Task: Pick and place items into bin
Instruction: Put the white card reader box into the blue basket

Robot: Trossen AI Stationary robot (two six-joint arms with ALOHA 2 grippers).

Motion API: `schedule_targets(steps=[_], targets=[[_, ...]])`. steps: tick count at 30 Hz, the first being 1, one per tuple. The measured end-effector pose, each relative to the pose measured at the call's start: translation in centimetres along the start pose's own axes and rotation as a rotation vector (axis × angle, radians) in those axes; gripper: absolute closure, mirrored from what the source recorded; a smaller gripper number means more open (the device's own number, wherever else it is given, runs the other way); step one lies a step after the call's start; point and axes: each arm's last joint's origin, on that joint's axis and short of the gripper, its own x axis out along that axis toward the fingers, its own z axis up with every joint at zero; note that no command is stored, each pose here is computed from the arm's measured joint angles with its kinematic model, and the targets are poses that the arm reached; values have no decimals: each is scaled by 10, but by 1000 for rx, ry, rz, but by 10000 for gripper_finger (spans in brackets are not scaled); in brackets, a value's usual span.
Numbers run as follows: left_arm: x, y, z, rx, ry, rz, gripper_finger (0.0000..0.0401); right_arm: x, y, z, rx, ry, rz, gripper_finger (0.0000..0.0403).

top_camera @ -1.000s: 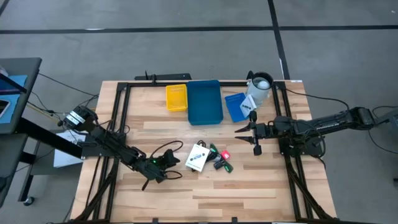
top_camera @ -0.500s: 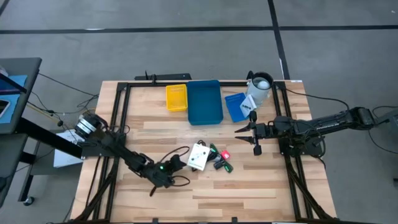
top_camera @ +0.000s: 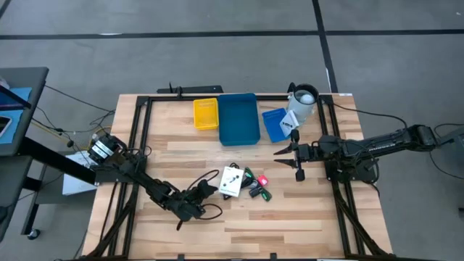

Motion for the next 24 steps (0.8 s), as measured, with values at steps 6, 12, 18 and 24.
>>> schedule_targets(steps=[6, 12, 18, 24], targets=[[1, 0, 0, 12, -20, -9, 223, 0, 0, 0, 0, 0, 0, 304], [4, 2, -1, 27, -47, -25, 223, 0, 0, 0, 0, 0, 0, 304], [6, 3, -2, 49, -56, -33, 223, 0, 0, 0, 0, 0, 0, 304], [6, 4, -3, 58, -34, -19, 223, 0, 0, 0, 0, 0, 0, 304]])
